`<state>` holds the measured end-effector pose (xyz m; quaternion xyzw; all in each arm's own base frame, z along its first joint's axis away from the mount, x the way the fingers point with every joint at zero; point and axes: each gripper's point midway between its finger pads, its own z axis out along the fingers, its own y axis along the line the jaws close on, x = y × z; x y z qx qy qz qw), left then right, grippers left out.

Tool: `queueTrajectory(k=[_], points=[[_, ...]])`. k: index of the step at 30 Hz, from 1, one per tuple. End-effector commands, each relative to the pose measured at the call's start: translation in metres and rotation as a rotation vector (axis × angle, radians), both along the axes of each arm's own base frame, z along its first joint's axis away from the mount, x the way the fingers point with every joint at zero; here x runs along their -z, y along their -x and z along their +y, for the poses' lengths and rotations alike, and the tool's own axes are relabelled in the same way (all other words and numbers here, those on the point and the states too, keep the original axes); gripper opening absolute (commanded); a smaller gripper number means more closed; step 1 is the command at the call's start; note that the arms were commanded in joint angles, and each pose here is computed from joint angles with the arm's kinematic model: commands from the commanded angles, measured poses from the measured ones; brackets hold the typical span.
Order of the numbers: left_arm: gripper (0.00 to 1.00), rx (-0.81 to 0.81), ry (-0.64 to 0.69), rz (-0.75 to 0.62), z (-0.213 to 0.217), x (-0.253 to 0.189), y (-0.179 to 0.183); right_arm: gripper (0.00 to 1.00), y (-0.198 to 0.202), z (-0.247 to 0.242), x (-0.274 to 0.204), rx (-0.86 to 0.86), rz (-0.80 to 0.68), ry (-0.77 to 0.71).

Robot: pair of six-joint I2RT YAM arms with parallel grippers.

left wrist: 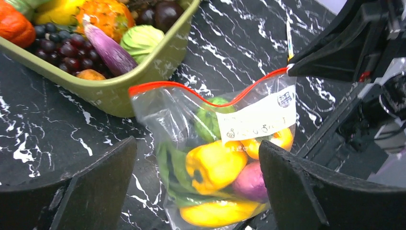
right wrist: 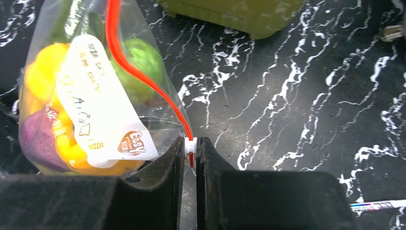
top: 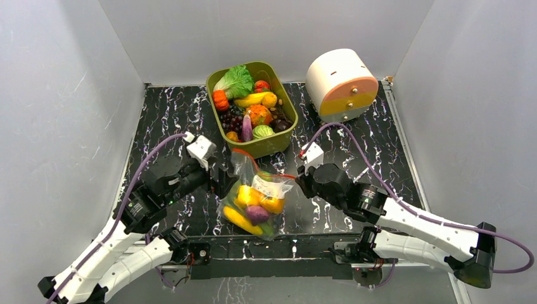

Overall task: Place the food in the zip-top bag and seal the zipper
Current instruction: Place the zipper food storage bag at the center of the board, then reset both arms

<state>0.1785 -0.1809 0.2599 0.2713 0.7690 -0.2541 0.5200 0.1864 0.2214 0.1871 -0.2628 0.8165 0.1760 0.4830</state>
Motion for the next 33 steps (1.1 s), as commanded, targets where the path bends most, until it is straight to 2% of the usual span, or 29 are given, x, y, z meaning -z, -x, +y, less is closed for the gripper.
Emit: queueTrajectory(k=[1, 4, 5, 9, 10, 13, 15, 20, 26, 33], points=[[0.98, -0.080, 0.041, -0.070, 0.012, -0.028, -0.008, 0.00, -0.029, -0.004, -0.032, 0.082, -0.137, -0.056], [0.98, -0.109, 0.037, -0.063, 0.017, -0.029, -0.009, 0.00, -0.042, -0.008, -0.034, 0.113, -0.151, -0.020], [0.98, -0.127, 0.039, -0.059, 0.019, -0.030, -0.010, 0.04, -0.046, -0.010, -0.034, 0.129, -0.155, -0.008], [0.98, -0.223, 0.061, -0.033, 0.030, -0.031, -0.016, 0.40, -0.055, -0.014, -0.040, 0.177, -0.173, -0.009], [0.98, -0.241, 0.067, -0.024, 0.031, -0.031, -0.017, 0.51, -0.055, -0.013, -0.044, 0.176, -0.175, -0.023], [0.98, -0.261, 0.086, -0.008, 0.032, -0.029, -0.017, 0.75, -0.051, -0.009, -0.056, 0.162, -0.175, -0.084], [0.98, -0.272, 0.098, 0.001, 0.032, -0.027, -0.017, 0.96, -0.047, -0.007, -0.064, 0.145, -0.170, -0.124], [0.98, -0.313, 0.119, 0.018, 0.034, -0.025, -0.021, 0.98, -0.035, -0.001, -0.087, 0.104, -0.146, -0.219], [0.98, -0.281, 0.146, 0.003, 0.030, -0.040, -0.018, 0.98, -0.021, -0.002, -0.131, 0.167, -0.041, -0.429], [0.98, -0.281, 0.199, -0.022, 0.028, -0.062, -0.018, 0.98, -0.011, -0.015, -0.161, 0.185, -0.043, -0.526]])
